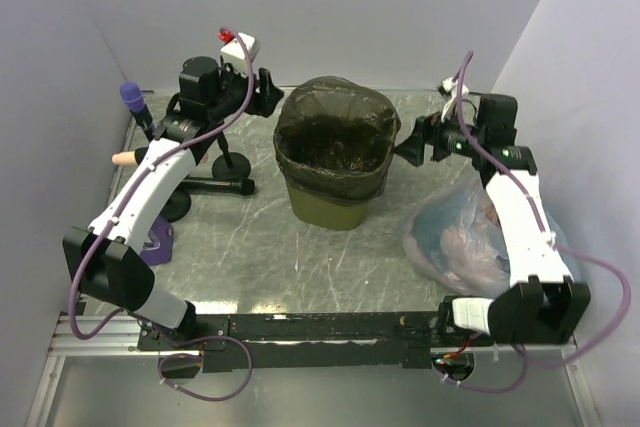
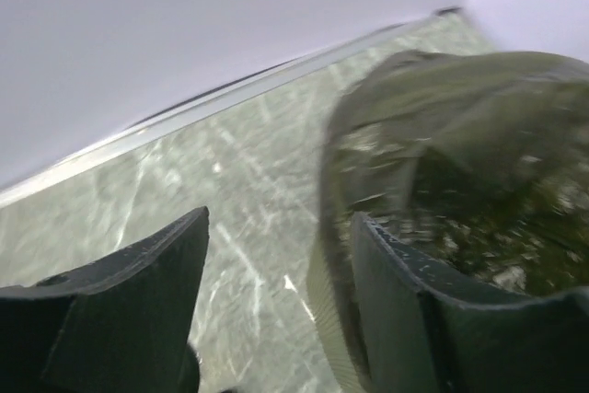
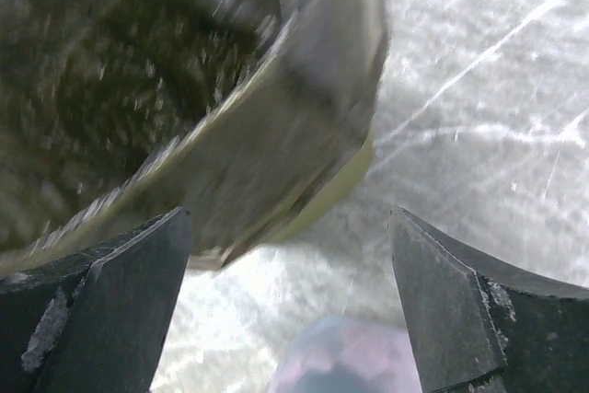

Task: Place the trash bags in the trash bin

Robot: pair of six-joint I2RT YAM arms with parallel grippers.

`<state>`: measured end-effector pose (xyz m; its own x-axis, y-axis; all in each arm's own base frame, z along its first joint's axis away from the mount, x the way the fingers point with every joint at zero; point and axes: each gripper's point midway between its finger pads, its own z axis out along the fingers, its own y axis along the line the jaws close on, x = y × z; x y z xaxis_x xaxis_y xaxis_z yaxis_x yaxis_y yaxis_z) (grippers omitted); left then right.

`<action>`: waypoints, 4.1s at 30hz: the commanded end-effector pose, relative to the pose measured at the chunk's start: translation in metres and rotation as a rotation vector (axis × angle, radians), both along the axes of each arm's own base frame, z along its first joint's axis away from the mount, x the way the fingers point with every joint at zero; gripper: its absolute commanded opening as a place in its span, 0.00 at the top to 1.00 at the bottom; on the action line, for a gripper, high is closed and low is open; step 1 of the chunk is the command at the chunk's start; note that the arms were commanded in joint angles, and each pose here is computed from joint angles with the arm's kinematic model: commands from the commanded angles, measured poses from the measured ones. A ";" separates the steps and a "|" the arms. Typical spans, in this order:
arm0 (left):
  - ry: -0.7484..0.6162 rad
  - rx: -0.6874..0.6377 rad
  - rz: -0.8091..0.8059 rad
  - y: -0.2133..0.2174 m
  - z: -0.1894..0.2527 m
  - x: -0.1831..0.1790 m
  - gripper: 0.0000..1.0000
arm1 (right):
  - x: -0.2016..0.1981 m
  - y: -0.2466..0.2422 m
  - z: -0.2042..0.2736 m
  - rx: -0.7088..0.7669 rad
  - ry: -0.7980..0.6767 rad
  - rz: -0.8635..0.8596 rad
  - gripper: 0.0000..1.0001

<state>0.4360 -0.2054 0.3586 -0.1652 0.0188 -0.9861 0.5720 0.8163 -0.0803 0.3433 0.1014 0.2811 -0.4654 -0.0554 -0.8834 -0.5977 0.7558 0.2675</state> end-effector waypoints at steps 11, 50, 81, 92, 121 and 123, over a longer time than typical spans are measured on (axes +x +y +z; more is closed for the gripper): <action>0.099 0.031 -0.041 -0.004 -0.049 -0.062 0.39 | 0.021 0.015 -0.005 -0.103 -0.018 0.011 0.10; 0.392 -0.506 -0.243 0.006 0.009 -0.047 0.30 | 0.084 -0.062 0.023 -0.123 -0.042 -0.289 0.01; 0.382 -0.233 0.001 0.006 -0.036 -0.009 0.50 | 0.076 -0.068 -0.002 -0.120 0.003 -0.302 0.01; 0.353 -0.302 -0.091 -0.006 -0.016 -0.021 0.89 | 0.075 -0.069 -0.005 -0.116 0.010 -0.304 0.01; 0.617 -0.712 -0.173 -0.006 -0.038 -0.012 0.99 | 0.064 -0.067 -0.014 -0.103 0.029 -0.295 0.01; 0.630 -0.696 -0.091 0.001 -0.052 -0.005 0.99 | 0.063 -0.068 -0.015 -0.104 0.031 -0.296 0.01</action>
